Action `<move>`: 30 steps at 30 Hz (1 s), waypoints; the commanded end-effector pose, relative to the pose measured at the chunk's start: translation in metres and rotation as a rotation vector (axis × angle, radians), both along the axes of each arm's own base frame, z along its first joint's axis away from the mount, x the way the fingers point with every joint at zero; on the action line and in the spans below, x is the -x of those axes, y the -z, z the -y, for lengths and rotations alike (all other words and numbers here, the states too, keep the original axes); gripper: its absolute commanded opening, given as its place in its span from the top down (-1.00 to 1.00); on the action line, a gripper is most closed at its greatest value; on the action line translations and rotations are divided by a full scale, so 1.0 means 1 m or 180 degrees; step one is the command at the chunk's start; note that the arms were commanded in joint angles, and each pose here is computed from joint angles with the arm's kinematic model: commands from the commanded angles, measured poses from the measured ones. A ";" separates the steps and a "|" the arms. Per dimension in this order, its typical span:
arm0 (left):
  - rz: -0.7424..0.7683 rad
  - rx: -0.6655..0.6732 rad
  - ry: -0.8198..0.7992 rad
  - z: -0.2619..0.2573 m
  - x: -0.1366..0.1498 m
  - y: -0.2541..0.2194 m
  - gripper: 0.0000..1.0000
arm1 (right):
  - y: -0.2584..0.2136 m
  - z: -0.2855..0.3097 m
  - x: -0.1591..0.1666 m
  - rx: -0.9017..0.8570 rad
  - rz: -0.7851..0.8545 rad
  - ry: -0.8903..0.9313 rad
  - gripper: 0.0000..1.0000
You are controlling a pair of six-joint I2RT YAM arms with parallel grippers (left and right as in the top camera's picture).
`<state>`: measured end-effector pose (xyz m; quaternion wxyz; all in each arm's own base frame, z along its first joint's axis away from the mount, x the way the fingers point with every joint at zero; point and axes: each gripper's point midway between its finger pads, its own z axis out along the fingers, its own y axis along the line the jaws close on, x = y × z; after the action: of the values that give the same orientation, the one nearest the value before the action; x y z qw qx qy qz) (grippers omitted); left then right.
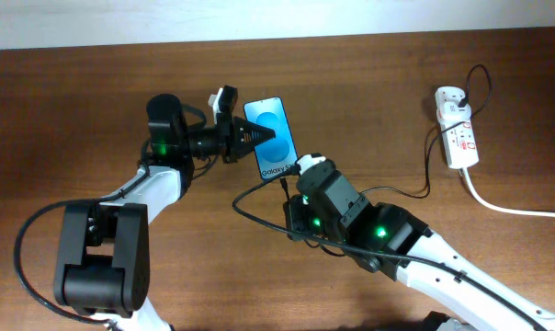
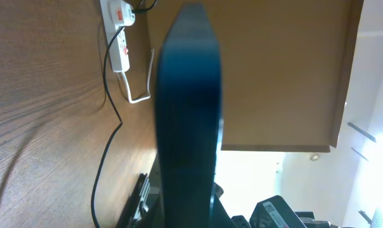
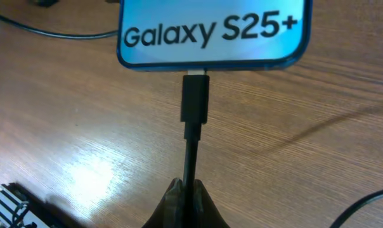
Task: Plug charger to phone and switch on socket
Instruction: 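Align and push the USB-C plug into the phone's port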
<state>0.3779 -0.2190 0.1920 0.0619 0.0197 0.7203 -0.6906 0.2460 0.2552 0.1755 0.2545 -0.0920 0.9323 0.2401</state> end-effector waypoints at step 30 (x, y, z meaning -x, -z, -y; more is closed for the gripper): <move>0.0173 0.0083 0.0394 0.004 0.018 -0.015 1.00 | -0.026 -0.008 -0.061 -0.0237 0.0693 0.0098 0.81</move>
<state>0.3909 -0.2076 0.2002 0.0958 0.0271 0.7183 -0.6886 0.2952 0.2629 0.1903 0.3476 -0.0944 0.9003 0.2442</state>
